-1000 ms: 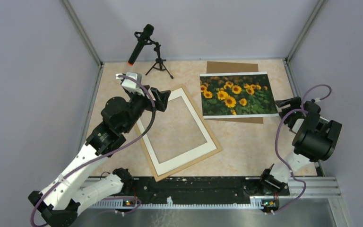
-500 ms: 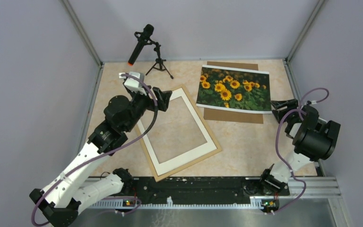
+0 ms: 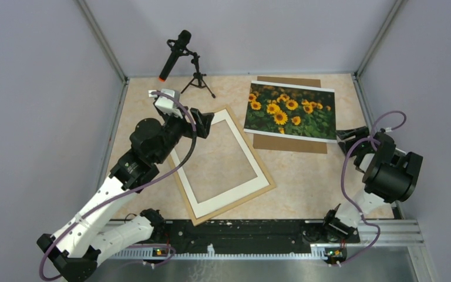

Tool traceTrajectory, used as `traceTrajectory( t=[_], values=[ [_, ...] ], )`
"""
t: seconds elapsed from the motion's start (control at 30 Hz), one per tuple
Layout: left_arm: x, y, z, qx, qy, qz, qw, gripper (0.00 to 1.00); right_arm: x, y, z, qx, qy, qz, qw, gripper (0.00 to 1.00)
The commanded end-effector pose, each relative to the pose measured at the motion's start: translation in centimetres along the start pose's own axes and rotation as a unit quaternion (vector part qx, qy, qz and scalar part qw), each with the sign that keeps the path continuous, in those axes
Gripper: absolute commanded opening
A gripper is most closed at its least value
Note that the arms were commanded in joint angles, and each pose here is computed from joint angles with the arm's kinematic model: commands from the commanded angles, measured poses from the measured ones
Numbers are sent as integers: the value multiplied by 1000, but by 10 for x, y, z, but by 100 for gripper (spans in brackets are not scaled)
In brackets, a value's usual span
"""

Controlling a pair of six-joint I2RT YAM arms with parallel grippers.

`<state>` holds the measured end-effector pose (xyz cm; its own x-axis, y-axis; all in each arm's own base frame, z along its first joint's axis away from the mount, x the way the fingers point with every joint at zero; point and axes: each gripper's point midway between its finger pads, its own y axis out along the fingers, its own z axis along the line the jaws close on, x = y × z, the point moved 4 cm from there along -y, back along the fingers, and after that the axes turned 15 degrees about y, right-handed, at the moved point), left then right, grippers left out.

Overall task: Put the photo into the frame
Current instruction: Pick up the photo at the center of the board.

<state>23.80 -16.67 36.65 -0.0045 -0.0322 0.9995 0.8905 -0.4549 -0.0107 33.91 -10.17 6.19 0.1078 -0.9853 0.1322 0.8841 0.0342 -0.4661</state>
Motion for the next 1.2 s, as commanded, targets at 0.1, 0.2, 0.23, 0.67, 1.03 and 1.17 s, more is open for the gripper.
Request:
traceTrajectory(
  t=[0.1,0.2,0.23,0.67,1.03,1.17],
  values=[
    [11,3,-1,-5,-2,-19,1000,99,-14,7,8,51,21,30,998,59],
    [9,4,-1,-5,-2,-15,1000,99,-19,9,20,91,31,49,994,54],
    [8,5,-2,-6,-2,-13,1000,99,-21,10,25,104,31,51,993,53],
    [4,5,16,44,6,-6,999,99,-15,41,53,136,-44,7,990,0],
    [16,-7,37,76,-10,-31,997,99,-6,-35,171,135,-226,-61,963,0],
    [29,-23,48,97,-17,-61,993,99,-33,-67,227,161,-325,-62,930,0]
  ],
)
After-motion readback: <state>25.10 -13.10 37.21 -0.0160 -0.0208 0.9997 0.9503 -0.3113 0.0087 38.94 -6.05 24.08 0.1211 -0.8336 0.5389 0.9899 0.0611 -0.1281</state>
